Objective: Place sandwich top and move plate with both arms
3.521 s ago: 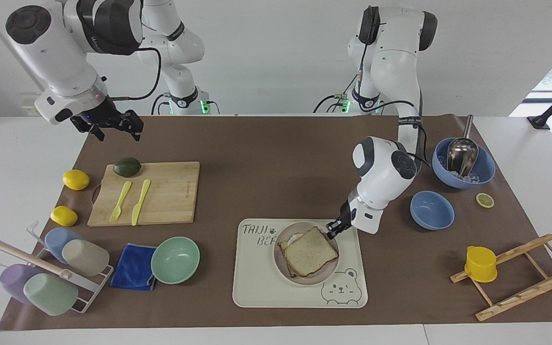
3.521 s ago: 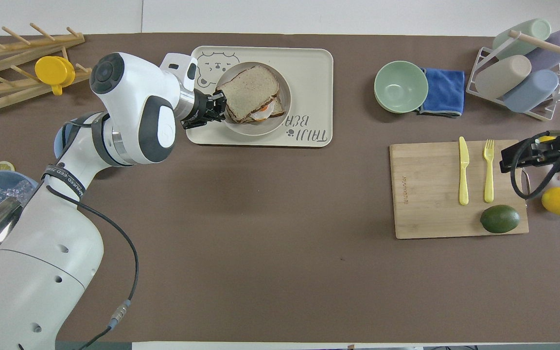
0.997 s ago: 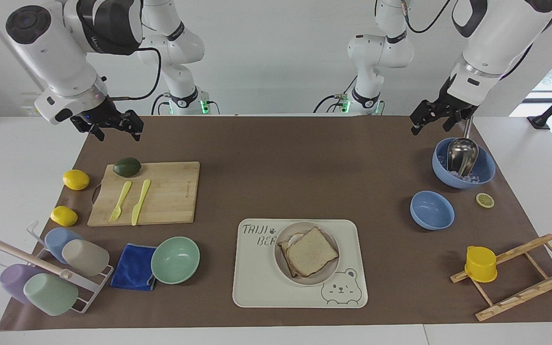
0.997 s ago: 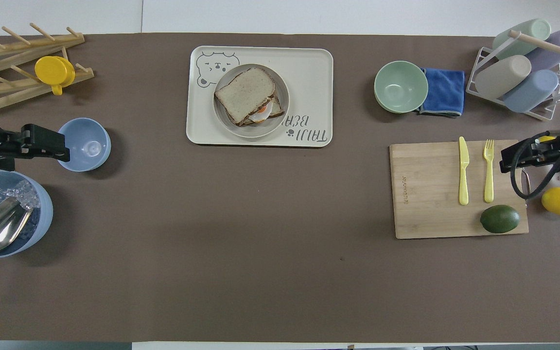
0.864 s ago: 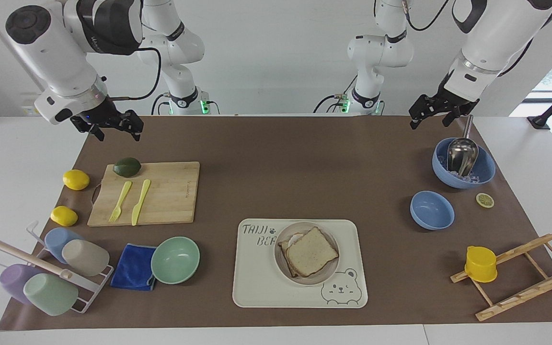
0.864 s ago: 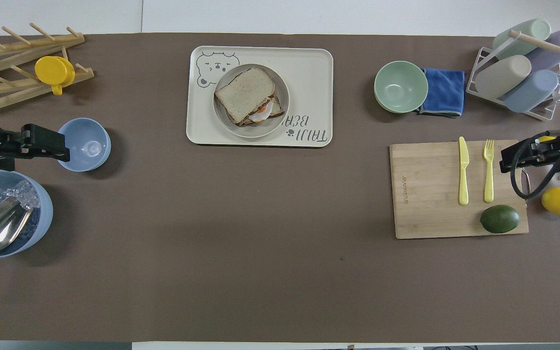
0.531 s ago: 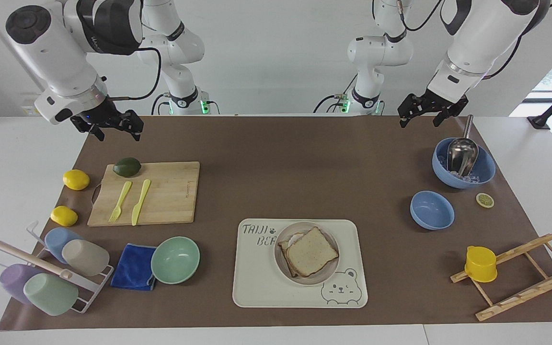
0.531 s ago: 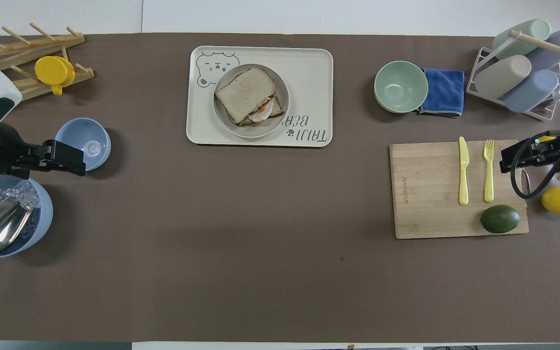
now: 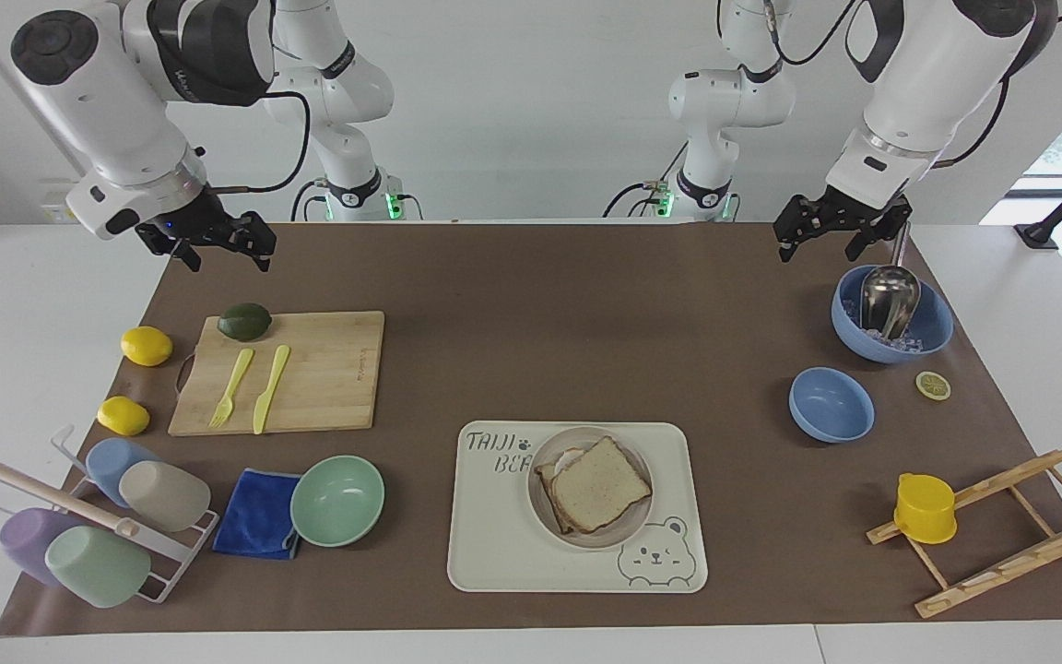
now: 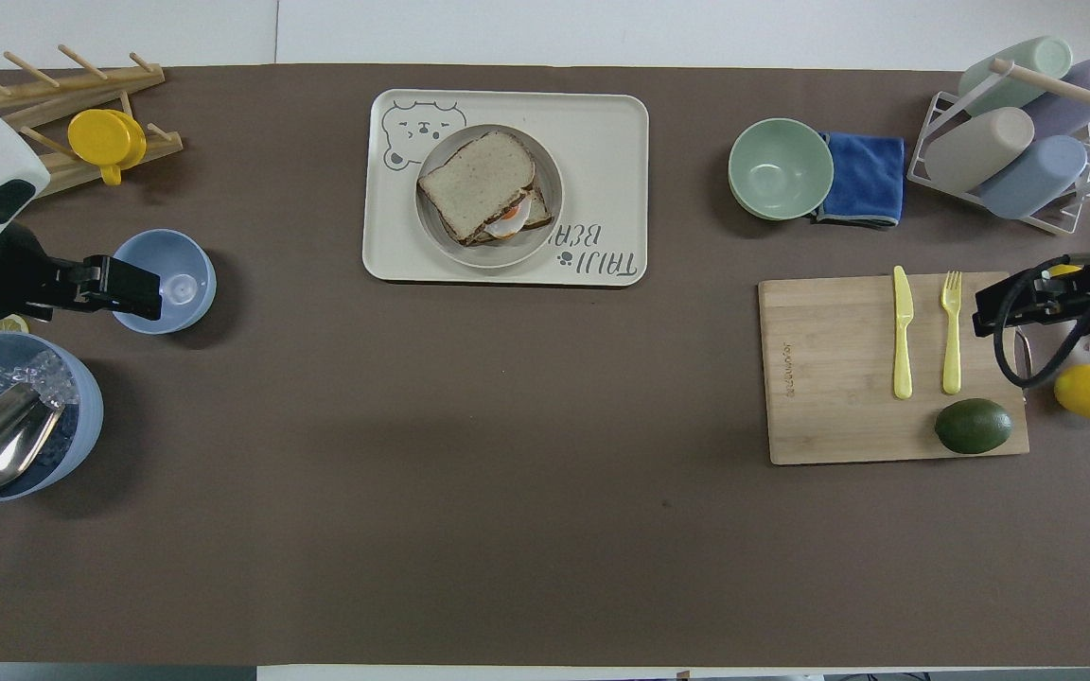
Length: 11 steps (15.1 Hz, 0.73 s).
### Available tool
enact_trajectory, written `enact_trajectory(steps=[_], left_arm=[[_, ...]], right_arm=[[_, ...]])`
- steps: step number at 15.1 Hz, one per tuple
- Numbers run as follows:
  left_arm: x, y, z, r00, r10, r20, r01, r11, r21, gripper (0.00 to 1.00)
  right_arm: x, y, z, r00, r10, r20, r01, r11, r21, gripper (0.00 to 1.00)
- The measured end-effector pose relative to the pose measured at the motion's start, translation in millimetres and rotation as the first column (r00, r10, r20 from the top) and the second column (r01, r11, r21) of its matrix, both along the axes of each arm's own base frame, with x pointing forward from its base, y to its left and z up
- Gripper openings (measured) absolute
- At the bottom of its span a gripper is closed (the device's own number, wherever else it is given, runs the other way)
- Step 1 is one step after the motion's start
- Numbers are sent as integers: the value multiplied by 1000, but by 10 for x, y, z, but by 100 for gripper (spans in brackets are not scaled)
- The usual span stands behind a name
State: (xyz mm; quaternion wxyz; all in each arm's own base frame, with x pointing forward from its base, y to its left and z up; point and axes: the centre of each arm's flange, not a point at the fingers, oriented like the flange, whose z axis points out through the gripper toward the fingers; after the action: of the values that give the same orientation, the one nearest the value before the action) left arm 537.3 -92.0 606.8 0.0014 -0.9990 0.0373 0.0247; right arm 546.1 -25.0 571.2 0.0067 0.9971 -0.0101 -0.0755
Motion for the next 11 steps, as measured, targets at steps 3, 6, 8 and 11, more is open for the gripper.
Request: enact_trajectory(steps=[3, 6, 8, 11], left_arm=[[-21, 26, -17, 1000, 4, -22, -4, 1000, 4, 100], [-19, 42, -9, 1000, 8, -22, -7, 1000, 4, 100], [-12, 50, 25, 1000, 13, -12, -13, 1000, 1, 100], [13, 51, 84, 1000, 17, 15, -17, 1000, -5, 100]], right_arm=[[0, 0, 0, 1000, 0, 0, 0, 1000, 0, 100], [0, 0, 0, 1000, 0, 0, 0, 1000, 0, 100], [0, 0, 0, 1000, 0, 0, 0, 1000, 0, 100], [0, 0, 0, 1000, 0, 0, 0, 1000, 0, 100]])
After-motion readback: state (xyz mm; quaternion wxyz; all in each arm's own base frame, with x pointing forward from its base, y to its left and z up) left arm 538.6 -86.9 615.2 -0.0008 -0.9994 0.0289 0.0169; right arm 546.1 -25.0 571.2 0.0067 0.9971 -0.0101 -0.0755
